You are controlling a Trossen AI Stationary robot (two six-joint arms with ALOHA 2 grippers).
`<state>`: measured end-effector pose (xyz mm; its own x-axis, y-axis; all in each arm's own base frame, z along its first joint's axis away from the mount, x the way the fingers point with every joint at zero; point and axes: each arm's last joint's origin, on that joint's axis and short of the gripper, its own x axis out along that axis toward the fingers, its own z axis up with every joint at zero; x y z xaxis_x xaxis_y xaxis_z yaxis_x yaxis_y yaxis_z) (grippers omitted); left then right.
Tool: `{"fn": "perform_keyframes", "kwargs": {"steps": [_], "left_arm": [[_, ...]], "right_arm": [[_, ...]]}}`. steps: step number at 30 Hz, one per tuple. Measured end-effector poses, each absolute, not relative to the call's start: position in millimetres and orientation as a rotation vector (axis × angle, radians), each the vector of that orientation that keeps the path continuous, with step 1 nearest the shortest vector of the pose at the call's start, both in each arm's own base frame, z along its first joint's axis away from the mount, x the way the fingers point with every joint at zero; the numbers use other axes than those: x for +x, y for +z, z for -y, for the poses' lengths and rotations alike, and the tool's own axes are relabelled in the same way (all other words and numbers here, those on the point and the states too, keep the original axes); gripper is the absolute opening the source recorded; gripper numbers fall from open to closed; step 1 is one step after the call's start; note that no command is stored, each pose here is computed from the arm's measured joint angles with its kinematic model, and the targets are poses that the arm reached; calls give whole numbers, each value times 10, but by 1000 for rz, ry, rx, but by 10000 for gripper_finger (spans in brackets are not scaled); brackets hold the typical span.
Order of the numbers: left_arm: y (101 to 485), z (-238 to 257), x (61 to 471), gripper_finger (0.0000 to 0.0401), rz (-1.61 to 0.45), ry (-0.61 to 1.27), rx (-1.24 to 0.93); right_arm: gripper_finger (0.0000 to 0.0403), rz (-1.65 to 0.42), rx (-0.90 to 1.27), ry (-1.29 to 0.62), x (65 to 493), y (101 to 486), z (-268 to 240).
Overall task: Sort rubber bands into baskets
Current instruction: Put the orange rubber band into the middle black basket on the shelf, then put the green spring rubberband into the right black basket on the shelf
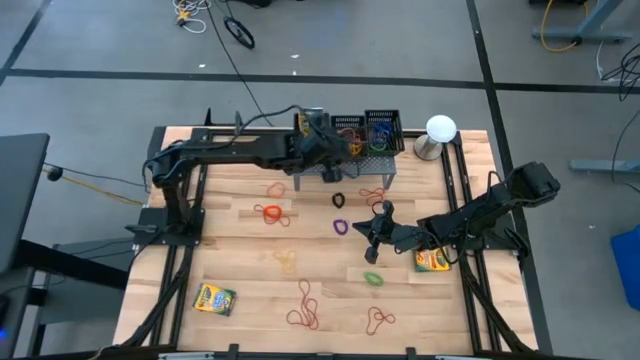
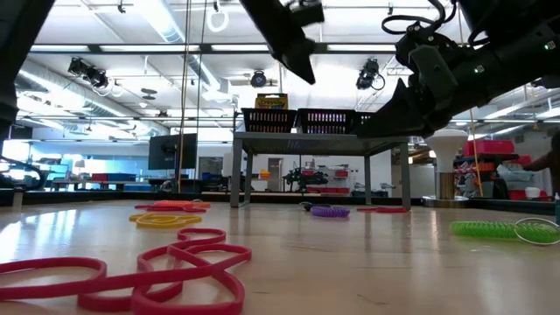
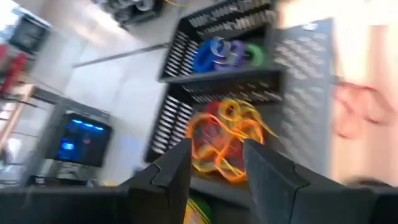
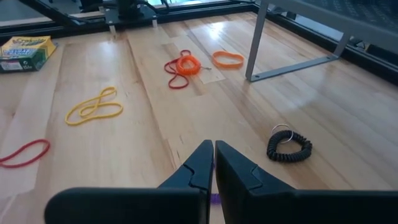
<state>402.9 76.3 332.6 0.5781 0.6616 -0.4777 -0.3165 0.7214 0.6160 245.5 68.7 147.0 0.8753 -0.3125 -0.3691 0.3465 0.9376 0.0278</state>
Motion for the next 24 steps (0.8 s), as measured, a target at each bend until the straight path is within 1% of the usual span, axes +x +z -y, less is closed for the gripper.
{"fn": "perform_keyframes", "kwargs": {"steps": [3,6,11,14,20,24], "left_arm": [[3436,-684,3837,135,-777,566,420],[3452,-648,3615,102,-762,567,343],[3284,-577,3143,46,-692,602,267],[3083,-488,2824,27,-623,588,215],[2622,-272,2304,16,-420,354,100],[2305,-149,2078,16,-268,183,68]], "right_arm": [[27,-361,125,-351,2457,1473,-687],[27,-346,130,-362,2461,1485,-685],[27,-347,120,-368,2459,1483,-683],[27,-343,119,-371,2461,1487,-681],[27,-314,135,-368,2472,1516,-686],[27,-263,185,-330,2496,1569,-701]]}}
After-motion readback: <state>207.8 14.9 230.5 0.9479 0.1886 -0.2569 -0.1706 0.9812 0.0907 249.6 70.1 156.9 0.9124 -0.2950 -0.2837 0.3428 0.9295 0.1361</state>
